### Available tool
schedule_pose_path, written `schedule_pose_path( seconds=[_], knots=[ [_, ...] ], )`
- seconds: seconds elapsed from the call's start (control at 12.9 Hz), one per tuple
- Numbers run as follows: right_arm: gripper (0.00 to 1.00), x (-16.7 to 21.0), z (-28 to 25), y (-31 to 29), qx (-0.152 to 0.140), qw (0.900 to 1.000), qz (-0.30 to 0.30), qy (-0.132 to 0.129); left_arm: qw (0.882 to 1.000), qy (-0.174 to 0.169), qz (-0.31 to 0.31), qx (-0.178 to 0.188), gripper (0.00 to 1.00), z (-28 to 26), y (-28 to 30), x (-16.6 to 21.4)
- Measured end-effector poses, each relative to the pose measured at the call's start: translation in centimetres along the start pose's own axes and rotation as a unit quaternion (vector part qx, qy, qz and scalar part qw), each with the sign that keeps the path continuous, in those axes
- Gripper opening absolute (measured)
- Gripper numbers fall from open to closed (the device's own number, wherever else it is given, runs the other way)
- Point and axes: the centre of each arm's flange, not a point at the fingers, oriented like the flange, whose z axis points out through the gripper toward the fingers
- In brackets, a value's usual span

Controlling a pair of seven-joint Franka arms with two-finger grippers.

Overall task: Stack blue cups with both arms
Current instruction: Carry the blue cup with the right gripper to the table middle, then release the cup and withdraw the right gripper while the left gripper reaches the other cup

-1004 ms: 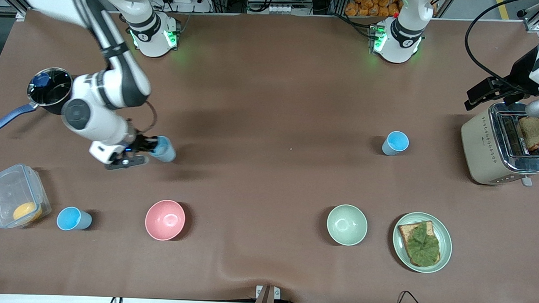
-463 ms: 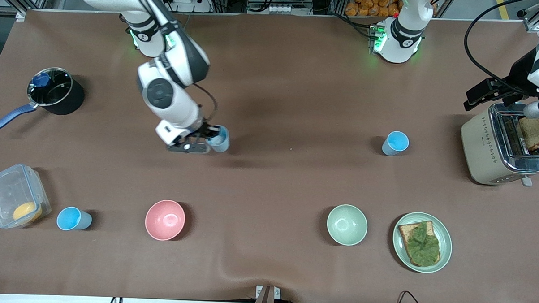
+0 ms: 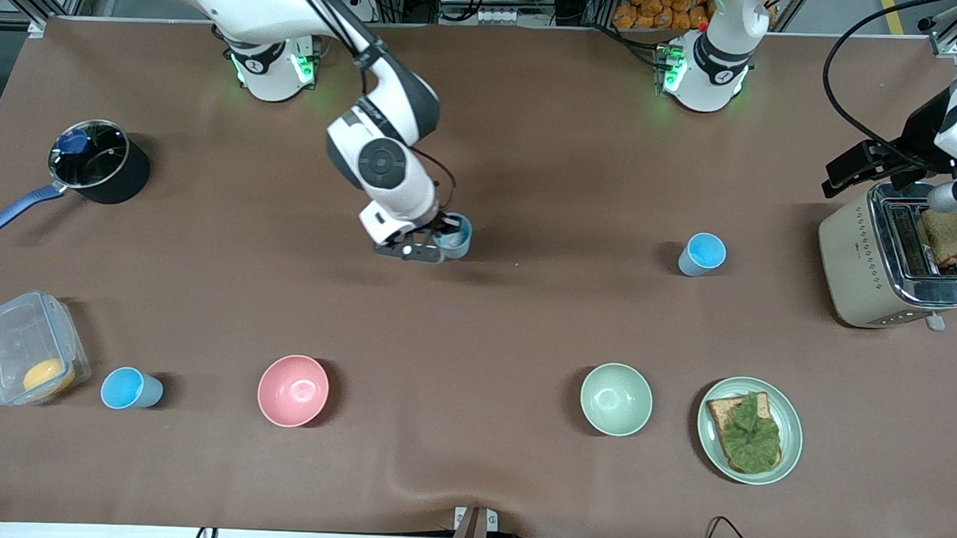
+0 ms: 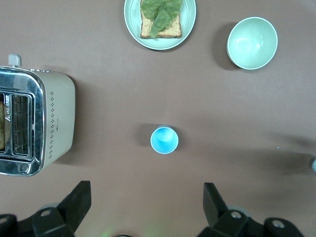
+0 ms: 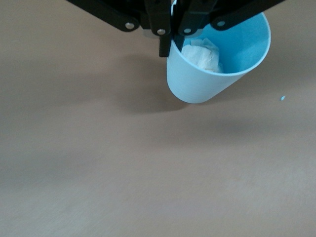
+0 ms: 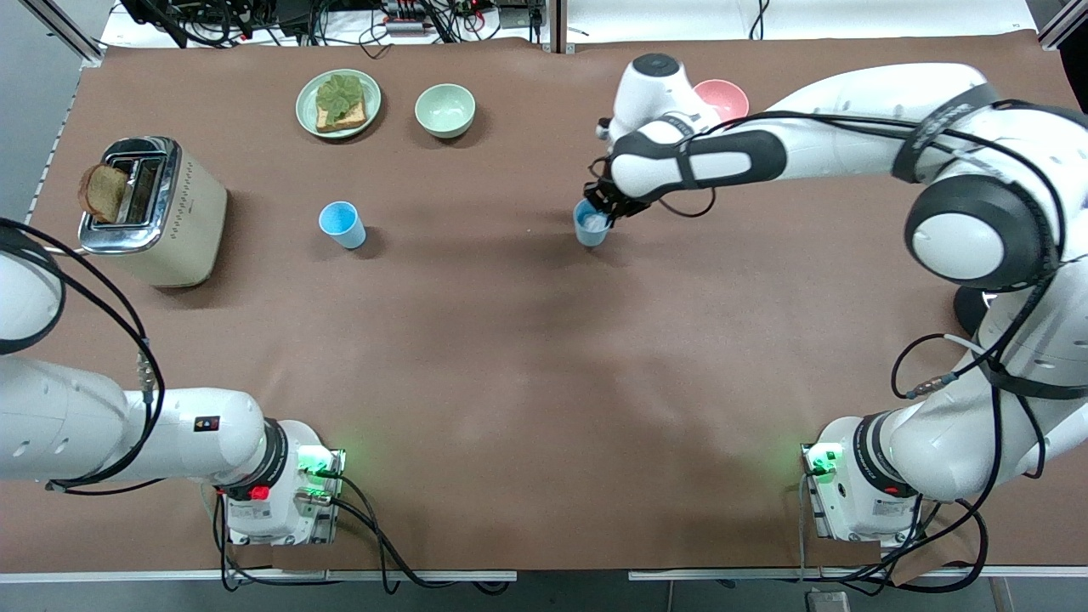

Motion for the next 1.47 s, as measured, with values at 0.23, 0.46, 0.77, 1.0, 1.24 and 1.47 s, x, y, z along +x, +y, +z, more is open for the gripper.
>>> schedule_pose_path(
  seconds=[0.23, 0.46, 0.77, 1.0, 1.24, 1.47],
  knots=[
    [0.03, -1.1, 2.3, -2.0, 0.012, 1.0, 0.01, 0.0, 1.0, -0.003, 0.0, 0.0, 1.0, 0.3, 0.0, 0.2],
    [0.08, -0.9, 2.6, -2.2, 0.014, 1.0, 0.01, 0.0, 1.0, -0.006, 0.0, 0.001, 1.0, 0.7, 0.0, 0.3],
    [0.53, -0.4, 1.4, -2.8, 0.027, 1.0, 0.01, 0.011, 1.0, -0.008, 0.001, 0.001, 1.0, 0.8, 0.2, 0.4],
    [0.87, 0.9, -6.3, -2.5, 0.03, 0.999, 0.018, 0.033, 1.0, -0.014, 0.002, 0.002, 1.0, 1.4, 0.3, 0.4],
    [1.0, 2.7, -17.8, 2.2, 0.031, 0.997, 0.04, 0.065, 1.0, -0.022, 0.008, 0.003, 1.0, 3.7, 1.0, 0.6],
    [1.0, 2.2, -27.7, 6.9, 0.021, 0.995, 0.023, 0.099, 1.0, -0.018, 0.021, 0.003, 1.0, 7.4, 2.7, 0.9]
  ],
)
